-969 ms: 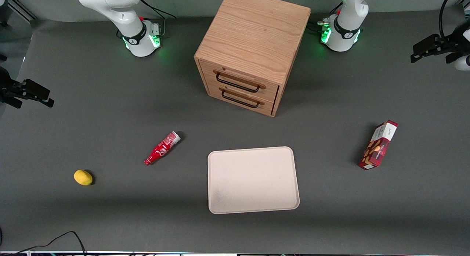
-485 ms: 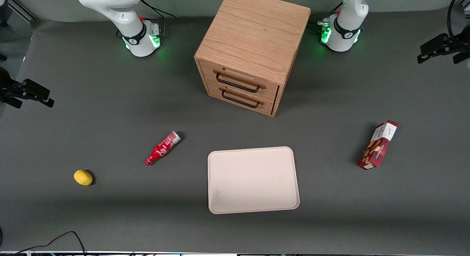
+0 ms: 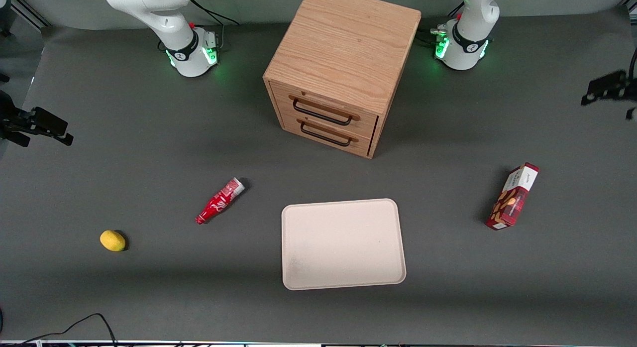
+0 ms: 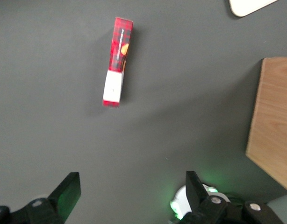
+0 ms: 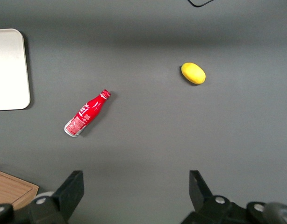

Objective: Place red cookie box on tray
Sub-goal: 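Move the open left gripper down over the red plaid cookie box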

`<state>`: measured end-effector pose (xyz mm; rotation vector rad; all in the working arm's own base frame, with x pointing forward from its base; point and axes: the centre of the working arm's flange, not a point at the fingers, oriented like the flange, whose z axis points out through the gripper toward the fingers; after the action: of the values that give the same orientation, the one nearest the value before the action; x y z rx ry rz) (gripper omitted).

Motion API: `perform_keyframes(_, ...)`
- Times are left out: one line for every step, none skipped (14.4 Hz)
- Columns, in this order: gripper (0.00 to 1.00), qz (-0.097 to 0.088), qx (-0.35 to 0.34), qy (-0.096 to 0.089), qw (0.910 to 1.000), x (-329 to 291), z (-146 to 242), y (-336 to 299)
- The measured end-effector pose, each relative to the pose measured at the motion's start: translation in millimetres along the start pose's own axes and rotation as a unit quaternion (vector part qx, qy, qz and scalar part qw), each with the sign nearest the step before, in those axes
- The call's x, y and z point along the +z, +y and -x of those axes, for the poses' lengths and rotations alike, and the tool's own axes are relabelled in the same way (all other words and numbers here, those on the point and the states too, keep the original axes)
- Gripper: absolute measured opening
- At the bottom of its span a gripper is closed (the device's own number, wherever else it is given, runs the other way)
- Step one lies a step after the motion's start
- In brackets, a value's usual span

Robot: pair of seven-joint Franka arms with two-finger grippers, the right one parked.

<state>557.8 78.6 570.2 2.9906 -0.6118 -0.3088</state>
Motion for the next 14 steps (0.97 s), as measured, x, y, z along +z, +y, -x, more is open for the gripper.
perform_keyframes(1.0, -0.002, 0.016, -0.002, 0.9999, 22.5, -17.2, -11.5)
perform_keyframes(1.0, -0.004, 0.028, 0.0, 0.9996, 47.5, -33.3, -22.2)
perform_keyframes(1.0, -0.007, 0.038, 0.003, 0.9992, 73.1, -46.4, -30.8)
perform_keyframes(1.0, -0.008, 0.044, 0.01, 0.999, 99.6, -56.8, -37.1)
perform_keyframes(1.0, -0.006, 0.045, 0.019, 0.9988, 126.3, -64.5, -41.2)
perform_keyframes(1.0, -0.006, 0.047, 0.026, 0.9985, 151.5, -69.6, -43.8)
perform_keyframes(1.0, -0.006, 0.05, 0.032, 0.9982, 175.4, -73.0, -45.9)
perform_keyframes(1.0, -0.006, 0.053, 0.036, 0.998, 195.8, -75.4, -47.3)
perform_keyframes(1.0, -0.007, 0.056, 0.036, 0.9978, 213.6, -77.9, -48.6)
perform_keyframes(1.0, -0.008, 0.058, 0.036, 0.9976, 228.8, -80.9, -49.9)
perform_keyframes(1.0, -0.01, 0.06, 0.036, 0.9975, 241.0, -84.3, -50.8)
perform_keyframes(1.0, -0.014, 0.061, 0.039, 0.9973, 252.3, -87.4, -51.3)
perform_keyframes(1.0, -0.019, 0.061, 0.045, 0.9969, 263.1, -89.6, -51.8)
perform_keyframes(1.0, -0.025, 0.062, 0.051, 0.9965, 274.7, -91.1, -51.7)
